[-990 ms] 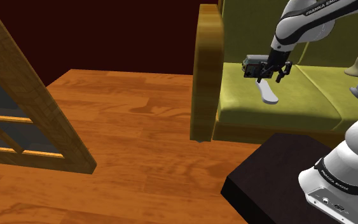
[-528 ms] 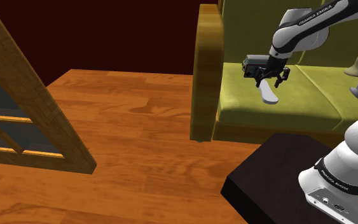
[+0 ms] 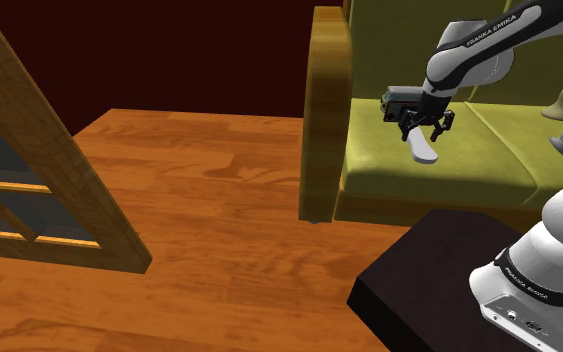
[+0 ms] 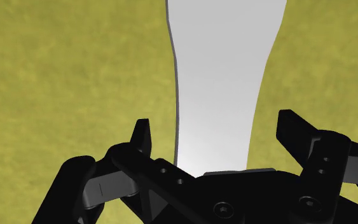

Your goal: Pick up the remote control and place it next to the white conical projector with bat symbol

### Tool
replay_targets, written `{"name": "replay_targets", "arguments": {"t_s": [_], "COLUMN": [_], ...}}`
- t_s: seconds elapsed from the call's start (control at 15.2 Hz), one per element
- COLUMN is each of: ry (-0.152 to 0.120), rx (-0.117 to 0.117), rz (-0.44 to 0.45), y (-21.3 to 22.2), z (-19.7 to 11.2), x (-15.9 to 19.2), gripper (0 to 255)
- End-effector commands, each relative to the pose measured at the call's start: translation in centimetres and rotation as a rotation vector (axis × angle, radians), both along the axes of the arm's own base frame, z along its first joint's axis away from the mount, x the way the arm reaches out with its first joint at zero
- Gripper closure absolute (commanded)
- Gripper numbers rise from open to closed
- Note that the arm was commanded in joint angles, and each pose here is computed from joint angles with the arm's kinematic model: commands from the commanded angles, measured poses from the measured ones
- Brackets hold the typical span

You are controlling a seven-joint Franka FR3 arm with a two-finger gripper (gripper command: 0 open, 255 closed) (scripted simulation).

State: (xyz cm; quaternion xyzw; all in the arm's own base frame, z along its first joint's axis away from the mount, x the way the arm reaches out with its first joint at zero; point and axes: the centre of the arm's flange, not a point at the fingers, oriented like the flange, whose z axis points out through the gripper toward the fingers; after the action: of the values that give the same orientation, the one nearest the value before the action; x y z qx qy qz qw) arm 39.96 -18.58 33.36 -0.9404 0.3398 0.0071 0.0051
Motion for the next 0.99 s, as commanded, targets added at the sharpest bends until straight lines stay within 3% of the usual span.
{"name": "replay_targets", "arguments": {"t_s": [0.0, 0.07, 0.66, 0.92], "ry": [0.0, 0.0, 0.0, 0.0], "rx": [0.0, 0.0, 0.0, 0.0], "rz": [0.0, 0.0, 0.0, 0.0], "y": [0.0, 0.0, 0.0, 0.0], "z": [0.0, 0.0, 0.0, 2.1], "x": [0.0, 0.0, 0.0, 0.0], "gripper": [0, 255, 255, 255]}}
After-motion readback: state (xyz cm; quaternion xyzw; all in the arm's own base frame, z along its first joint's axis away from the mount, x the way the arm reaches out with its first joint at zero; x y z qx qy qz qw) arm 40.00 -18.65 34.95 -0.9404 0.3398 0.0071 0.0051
